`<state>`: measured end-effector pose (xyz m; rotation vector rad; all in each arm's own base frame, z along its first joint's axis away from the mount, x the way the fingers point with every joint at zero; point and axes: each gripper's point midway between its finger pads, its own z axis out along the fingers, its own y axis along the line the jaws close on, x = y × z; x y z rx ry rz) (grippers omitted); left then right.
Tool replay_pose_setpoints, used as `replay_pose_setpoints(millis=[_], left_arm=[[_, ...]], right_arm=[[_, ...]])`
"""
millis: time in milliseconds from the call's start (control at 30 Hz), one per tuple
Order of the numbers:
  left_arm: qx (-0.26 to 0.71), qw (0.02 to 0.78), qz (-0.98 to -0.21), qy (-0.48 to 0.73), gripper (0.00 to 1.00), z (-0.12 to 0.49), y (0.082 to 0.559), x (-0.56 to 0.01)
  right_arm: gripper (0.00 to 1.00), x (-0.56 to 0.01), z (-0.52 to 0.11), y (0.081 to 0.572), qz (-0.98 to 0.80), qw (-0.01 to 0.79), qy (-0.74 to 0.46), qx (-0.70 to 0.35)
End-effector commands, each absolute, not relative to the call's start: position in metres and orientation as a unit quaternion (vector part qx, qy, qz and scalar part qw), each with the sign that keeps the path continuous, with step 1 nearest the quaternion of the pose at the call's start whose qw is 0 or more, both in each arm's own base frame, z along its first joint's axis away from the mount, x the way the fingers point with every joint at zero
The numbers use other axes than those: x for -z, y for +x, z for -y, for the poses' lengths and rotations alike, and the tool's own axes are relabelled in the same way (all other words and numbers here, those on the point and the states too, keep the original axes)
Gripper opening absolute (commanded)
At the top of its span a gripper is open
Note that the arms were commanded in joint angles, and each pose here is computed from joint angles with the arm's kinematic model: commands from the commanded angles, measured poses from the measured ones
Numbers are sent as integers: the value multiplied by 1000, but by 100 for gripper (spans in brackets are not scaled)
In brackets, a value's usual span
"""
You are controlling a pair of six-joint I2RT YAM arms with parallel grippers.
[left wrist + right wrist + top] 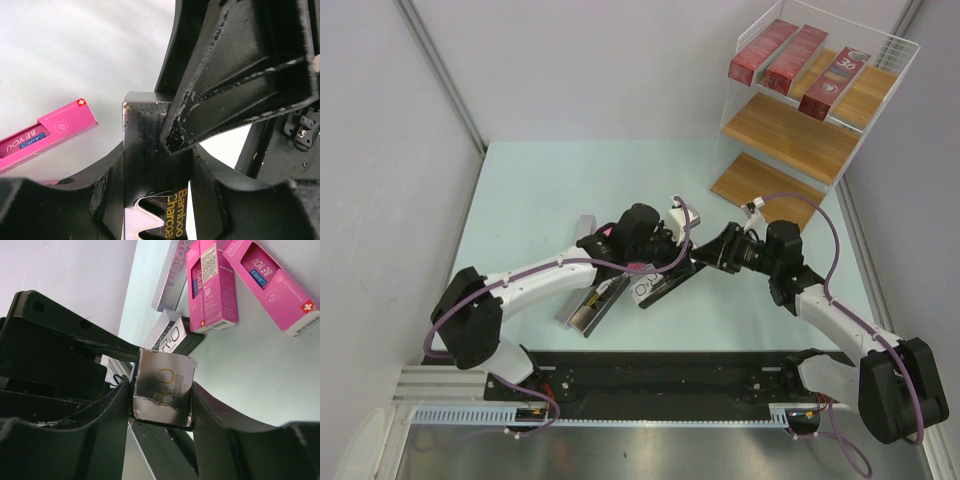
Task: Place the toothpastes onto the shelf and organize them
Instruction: Pick up the toothpaste from the center of the board.
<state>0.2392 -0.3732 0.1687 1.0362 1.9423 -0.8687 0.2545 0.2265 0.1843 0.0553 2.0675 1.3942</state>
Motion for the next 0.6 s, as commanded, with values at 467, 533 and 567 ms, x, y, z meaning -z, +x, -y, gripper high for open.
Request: replay_pose_setpoints(millis=[467, 533, 567], left_arm=[[283, 477, -754, 352, 90, 373, 286, -226], [279, 487, -756, 338, 98, 368, 291, -233], [277, 491, -758, 328, 100, 362, 297, -236]], right_arm=[[19, -215, -199, 264, -762, 372, 45, -528], [18, -217, -194, 265, -761, 379, 49, -525], [18, -220, -193, 265, -758, 384, 50, -524]])
